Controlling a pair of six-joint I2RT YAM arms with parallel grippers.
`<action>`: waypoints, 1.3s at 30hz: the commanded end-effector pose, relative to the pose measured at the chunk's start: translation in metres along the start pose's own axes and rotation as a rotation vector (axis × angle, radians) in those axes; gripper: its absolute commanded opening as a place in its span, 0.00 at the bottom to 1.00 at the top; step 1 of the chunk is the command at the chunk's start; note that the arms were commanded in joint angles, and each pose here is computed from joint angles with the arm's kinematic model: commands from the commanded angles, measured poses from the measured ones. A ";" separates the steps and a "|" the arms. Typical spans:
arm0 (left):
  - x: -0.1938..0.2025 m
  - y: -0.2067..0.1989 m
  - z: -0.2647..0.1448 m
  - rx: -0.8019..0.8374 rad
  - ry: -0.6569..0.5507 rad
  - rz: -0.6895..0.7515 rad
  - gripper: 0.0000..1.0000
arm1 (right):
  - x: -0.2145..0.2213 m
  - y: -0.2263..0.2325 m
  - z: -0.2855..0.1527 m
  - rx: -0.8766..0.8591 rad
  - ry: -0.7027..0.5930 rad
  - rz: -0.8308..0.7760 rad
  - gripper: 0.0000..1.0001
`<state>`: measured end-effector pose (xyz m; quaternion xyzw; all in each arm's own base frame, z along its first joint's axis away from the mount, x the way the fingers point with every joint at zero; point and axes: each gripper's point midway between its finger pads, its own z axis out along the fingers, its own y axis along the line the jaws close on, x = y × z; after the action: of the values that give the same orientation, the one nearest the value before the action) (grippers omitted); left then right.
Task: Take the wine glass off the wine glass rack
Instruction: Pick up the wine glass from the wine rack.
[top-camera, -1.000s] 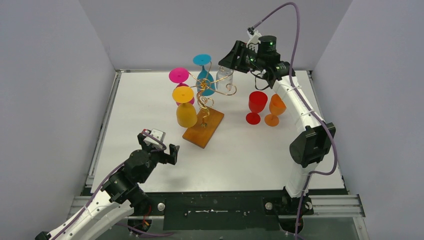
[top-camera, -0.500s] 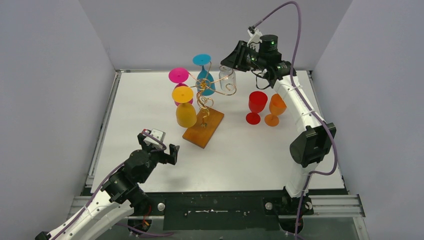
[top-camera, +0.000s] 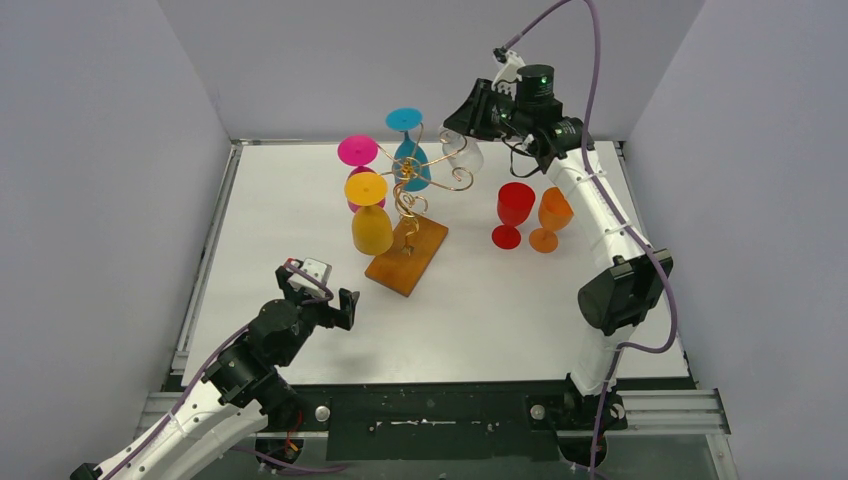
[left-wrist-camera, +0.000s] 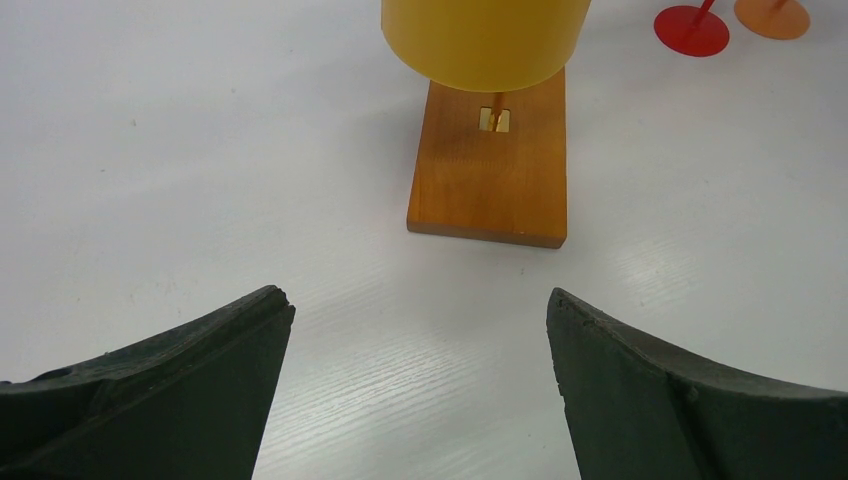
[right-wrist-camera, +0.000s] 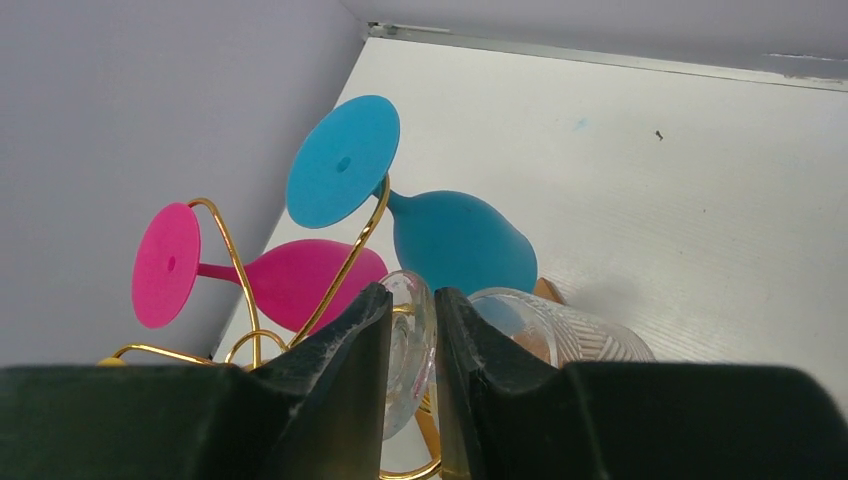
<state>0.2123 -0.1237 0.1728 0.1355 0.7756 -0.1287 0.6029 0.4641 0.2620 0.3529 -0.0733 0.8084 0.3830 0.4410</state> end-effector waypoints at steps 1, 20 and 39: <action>-0.030 -0.007 -0.002 0.035 -0.083 -0.017 0.97 | -0.014 0.002 -0.004 0.020 -0.038 -0.051 0.19; -0.029 -0.008 -0.001 0.040 -0.078 -0.014 0.97 | -0.033 0.036 -0.026 -0.190 -0.107 0.100 0.00; -0.025 -0.011 0.002 0.048 -0.057 -0.005 0.97 | -0.042 0.041 -0.059 -0.343 -0.128 0.212 0.00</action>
<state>0.2126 -0.1289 0.1667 0.1468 0.7817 -0.1306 0.5919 0.4531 0.2422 0.3588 0.0132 0.7655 0.5255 0.3709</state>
